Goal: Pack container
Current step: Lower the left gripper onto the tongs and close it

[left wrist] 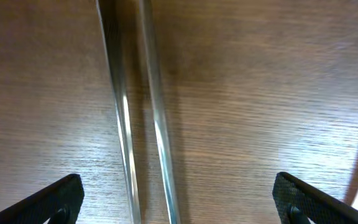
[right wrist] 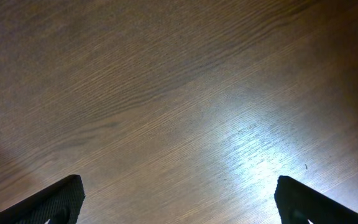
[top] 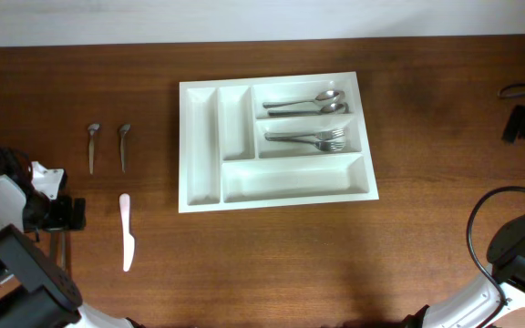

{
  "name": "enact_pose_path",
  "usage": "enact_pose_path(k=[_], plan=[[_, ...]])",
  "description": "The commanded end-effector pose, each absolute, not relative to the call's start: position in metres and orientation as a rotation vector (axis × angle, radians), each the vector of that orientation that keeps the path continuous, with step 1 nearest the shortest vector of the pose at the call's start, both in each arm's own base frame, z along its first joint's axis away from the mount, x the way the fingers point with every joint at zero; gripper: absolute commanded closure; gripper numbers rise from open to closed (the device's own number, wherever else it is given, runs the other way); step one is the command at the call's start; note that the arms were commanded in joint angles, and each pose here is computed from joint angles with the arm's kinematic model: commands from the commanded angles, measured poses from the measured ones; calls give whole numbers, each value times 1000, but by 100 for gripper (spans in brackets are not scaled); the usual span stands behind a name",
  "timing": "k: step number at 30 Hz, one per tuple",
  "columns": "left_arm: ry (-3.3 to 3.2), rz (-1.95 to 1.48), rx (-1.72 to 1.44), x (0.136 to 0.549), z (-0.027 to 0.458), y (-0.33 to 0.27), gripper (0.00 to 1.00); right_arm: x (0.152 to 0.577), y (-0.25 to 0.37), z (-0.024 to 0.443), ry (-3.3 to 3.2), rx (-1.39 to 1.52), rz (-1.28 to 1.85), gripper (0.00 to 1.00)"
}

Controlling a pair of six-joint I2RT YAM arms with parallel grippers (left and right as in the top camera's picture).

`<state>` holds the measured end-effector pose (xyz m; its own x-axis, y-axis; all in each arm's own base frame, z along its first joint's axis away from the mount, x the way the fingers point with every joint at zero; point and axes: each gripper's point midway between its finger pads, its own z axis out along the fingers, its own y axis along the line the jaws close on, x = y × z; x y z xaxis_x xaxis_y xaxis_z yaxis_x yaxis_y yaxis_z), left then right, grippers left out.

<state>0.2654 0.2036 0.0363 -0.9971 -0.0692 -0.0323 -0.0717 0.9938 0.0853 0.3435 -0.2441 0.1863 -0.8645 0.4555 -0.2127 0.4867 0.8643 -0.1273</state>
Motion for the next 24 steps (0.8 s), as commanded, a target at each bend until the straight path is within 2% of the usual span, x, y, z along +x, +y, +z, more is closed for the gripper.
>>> enact_pose_path(k=[1, 9, 24], plan=[[3109, 100, -142, 261, 32, 212, 1, 344, -243, 187, 2862, 720, -267, 1], [3054, -32, -216, 259, 32, 211, 1, 344, -243, 187, 2862, 720, -267, 1], [3086, 102, -164, 257, 27, 228, 1, 344, -243, 187, 2862, 720, -267, 2]])
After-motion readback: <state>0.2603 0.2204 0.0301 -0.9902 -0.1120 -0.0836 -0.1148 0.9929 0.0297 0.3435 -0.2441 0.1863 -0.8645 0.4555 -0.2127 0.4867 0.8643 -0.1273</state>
